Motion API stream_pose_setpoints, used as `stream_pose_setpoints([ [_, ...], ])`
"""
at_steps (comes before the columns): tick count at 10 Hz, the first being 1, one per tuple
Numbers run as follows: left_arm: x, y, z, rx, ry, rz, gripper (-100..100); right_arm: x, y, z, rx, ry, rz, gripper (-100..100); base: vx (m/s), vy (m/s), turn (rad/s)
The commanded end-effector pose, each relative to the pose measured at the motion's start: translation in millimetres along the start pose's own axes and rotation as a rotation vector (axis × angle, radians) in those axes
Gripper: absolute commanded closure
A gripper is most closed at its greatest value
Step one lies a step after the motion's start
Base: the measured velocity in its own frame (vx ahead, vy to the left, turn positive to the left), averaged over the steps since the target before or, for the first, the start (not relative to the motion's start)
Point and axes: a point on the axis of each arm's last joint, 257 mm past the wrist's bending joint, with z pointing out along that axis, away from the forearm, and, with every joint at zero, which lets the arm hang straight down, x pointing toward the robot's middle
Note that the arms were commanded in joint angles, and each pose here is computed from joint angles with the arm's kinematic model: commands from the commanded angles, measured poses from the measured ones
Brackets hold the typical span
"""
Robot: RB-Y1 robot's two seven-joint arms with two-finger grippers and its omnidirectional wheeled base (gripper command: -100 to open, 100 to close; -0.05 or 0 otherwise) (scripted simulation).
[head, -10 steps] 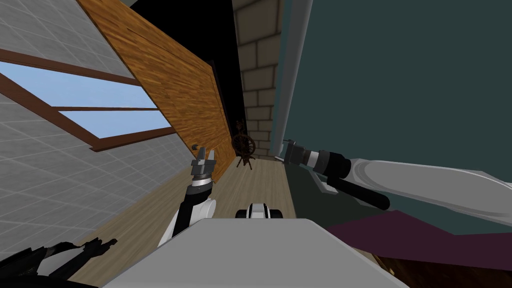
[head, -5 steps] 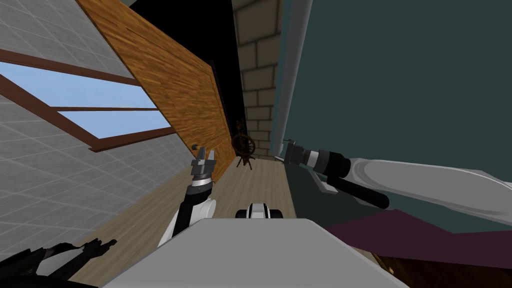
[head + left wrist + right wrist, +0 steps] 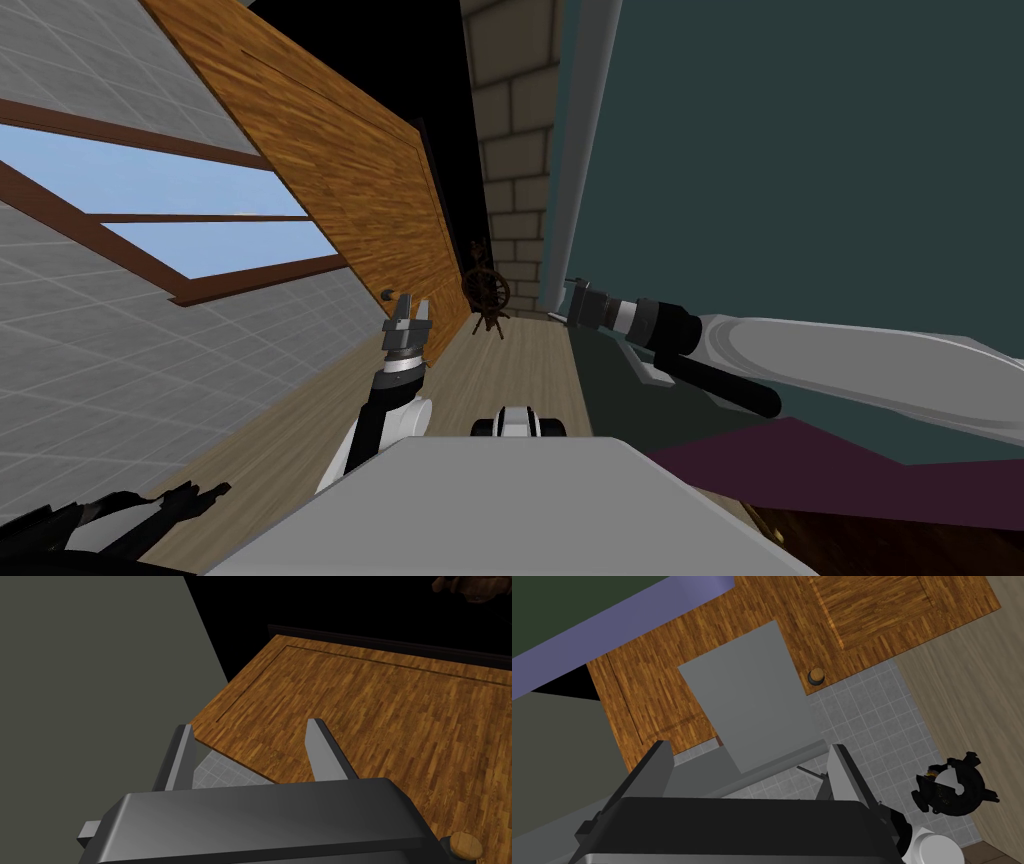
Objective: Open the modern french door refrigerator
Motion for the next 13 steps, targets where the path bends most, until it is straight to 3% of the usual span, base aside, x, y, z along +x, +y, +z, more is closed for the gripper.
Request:
stream_pose_setpoints([
  [1,0.0,0.0,0.0,0.000,0.000,0.000,0,-4.9,-18.6,0.5,0.040,-0.012,-0.029,-100,-0.001,0.008,0.015],
  [6,0.0,0.0,0.0,0.000,0.000,0.000,0,-6.9,-22.1,0.6,0.046,-0.016,-0.038,-100,-0.001,-0.001,-0.002],
  [7,0.0,0.0,0.0,0.000,0.000,0.000,0,-4.9,-16.1,2.0,-0.007,-0.012,0.002,-100,-0.012,0.021,-0.091],
  [13,0.0,0.0,0.0,0.000,0.000,0.000,0,-7.1,-21.2,3.5,-0.008,-0.016,0.002,-100,-0.002,0.002,-0.011],
])
